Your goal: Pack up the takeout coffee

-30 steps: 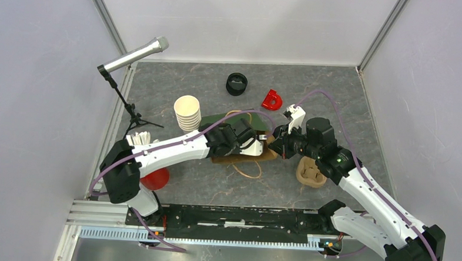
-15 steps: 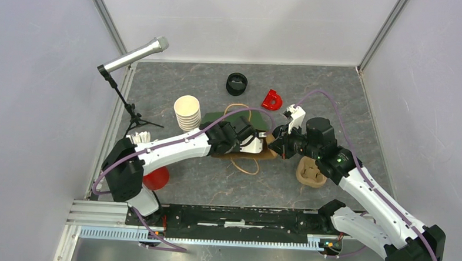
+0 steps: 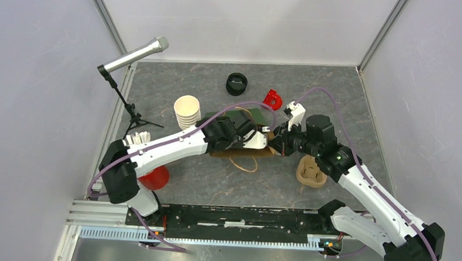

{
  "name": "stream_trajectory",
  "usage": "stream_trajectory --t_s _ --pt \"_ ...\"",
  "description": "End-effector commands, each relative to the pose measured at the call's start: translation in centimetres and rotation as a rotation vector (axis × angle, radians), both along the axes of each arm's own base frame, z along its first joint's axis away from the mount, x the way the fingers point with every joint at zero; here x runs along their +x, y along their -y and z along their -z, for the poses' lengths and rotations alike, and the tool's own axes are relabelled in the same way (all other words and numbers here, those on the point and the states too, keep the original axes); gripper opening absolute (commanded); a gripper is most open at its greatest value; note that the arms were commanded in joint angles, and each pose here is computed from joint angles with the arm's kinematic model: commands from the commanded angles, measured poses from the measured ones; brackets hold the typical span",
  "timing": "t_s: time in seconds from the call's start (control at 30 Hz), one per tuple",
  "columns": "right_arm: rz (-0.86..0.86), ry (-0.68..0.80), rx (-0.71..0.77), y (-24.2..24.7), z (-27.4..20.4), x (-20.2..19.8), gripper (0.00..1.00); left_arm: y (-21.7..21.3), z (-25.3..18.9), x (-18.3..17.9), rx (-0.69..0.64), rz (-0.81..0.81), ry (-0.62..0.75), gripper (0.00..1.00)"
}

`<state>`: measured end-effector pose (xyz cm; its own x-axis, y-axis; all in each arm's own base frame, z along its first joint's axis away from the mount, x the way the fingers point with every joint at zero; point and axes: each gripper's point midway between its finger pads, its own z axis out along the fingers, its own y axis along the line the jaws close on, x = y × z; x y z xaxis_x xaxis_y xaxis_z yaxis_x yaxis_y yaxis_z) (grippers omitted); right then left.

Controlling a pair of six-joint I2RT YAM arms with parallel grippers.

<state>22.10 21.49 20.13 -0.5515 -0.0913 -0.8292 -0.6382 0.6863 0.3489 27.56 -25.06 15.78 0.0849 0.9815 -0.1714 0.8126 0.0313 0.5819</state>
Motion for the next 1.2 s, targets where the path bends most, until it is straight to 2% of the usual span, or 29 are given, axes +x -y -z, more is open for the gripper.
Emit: stream_trajectory --t_s 0.0,0.3,0.5,0.8,1.17 --pt "-0.006 0.039 0.033 -0.6 -2.2 0.7 0.0 0.8 -3.9 -0.9 -0.154 -0.021 0.024 0.46" --pt "0.007 0.008 0.02 -1.0 -3.9 1.7 0.0 1.4 -5.7 -2.8 -0.29 -0.041 -0.048 0.5" --pt "0.007 -0.05 0.007 -1.4 -4.8 2.1 0.0 2.2 -6.6 -4.1 -0.386 -0.047 -0.112 0.5" --pt "0.032 -0.183 -0.009 -1.1 -4.4 2.4 0.0 3.7 -10.3 -5.2 -0.566 -0.072 -0.156 0.52" --pt "0.073 -0.285 -0.009 -0.6 -4.6 2.3 0.0 3.6 -15.1 -5.2 -0.741 -0.125 -0.105 0.56"
